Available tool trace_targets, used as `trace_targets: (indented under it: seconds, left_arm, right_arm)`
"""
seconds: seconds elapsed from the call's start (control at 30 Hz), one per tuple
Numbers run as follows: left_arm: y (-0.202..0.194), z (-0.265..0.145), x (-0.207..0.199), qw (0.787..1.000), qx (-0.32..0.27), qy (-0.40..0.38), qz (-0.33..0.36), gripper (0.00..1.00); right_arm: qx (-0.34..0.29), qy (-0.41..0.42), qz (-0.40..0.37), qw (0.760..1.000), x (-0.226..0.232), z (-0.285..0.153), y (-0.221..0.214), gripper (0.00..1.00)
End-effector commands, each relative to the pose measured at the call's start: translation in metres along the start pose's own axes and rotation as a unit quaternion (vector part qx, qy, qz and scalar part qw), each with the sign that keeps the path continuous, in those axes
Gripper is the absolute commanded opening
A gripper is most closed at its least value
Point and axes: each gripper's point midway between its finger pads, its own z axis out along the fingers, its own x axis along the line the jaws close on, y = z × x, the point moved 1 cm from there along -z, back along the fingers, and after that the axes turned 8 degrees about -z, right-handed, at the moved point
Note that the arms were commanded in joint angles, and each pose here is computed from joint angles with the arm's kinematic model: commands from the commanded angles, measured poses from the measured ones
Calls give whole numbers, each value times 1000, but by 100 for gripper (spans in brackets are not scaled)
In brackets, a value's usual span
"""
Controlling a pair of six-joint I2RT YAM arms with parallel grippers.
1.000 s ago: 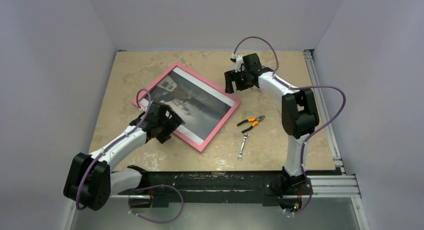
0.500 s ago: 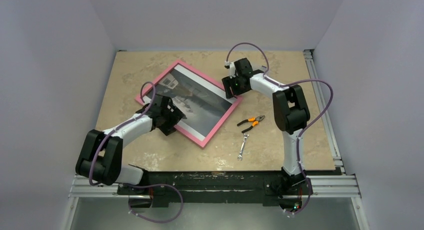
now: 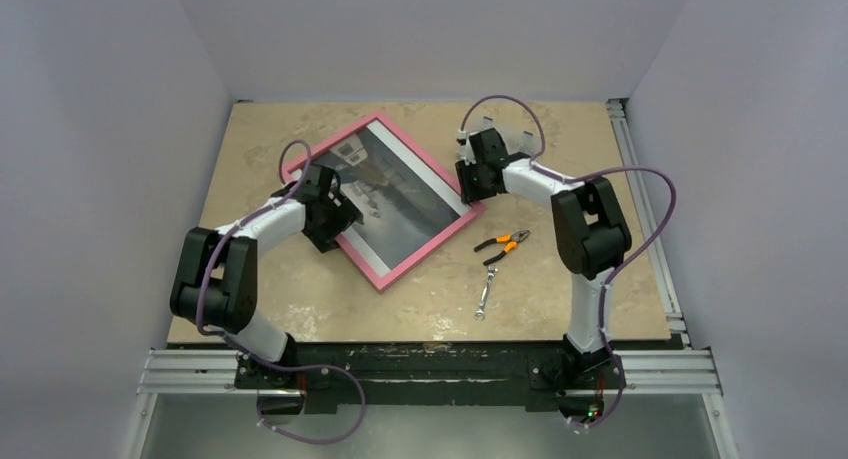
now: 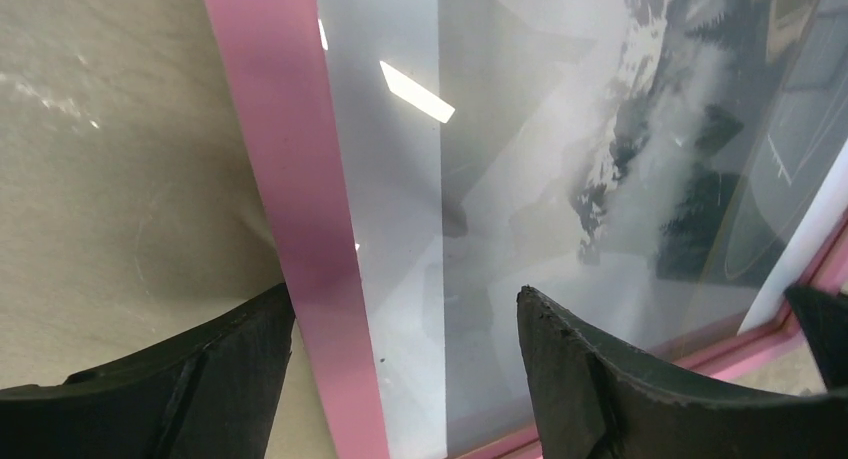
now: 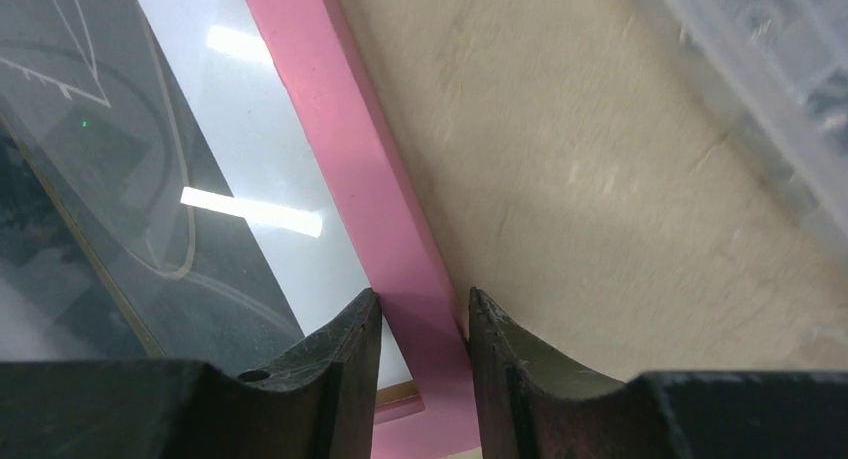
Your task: Take the photo out of the frame
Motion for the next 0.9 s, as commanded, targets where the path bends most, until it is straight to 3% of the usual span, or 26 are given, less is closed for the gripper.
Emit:
trace_targets:
  seconds: [0.0, 0.33, 0.73, 0.87]
  left_arm:
    - [14, 3, -24, 999, -3, -19, 30, 79]
    - [24, 18, -57, 997, 26, -29, 61, 79]
    - [26, 40, -100, 992, 70, -67, 79, 76]
    - [30, 34, -99, 991, 62, -61, 102, 78]
  right_arm:
    - [47, 24, 51, 997, 33, -16, -45, 25]
    - [40, 60, 71, 995, 72, -40, -88, 23]
    - [27, 73, 81, 994, 96, -55, -102, 23]
    - [28, 58, 68, 996, 91, -51, -102, 29]
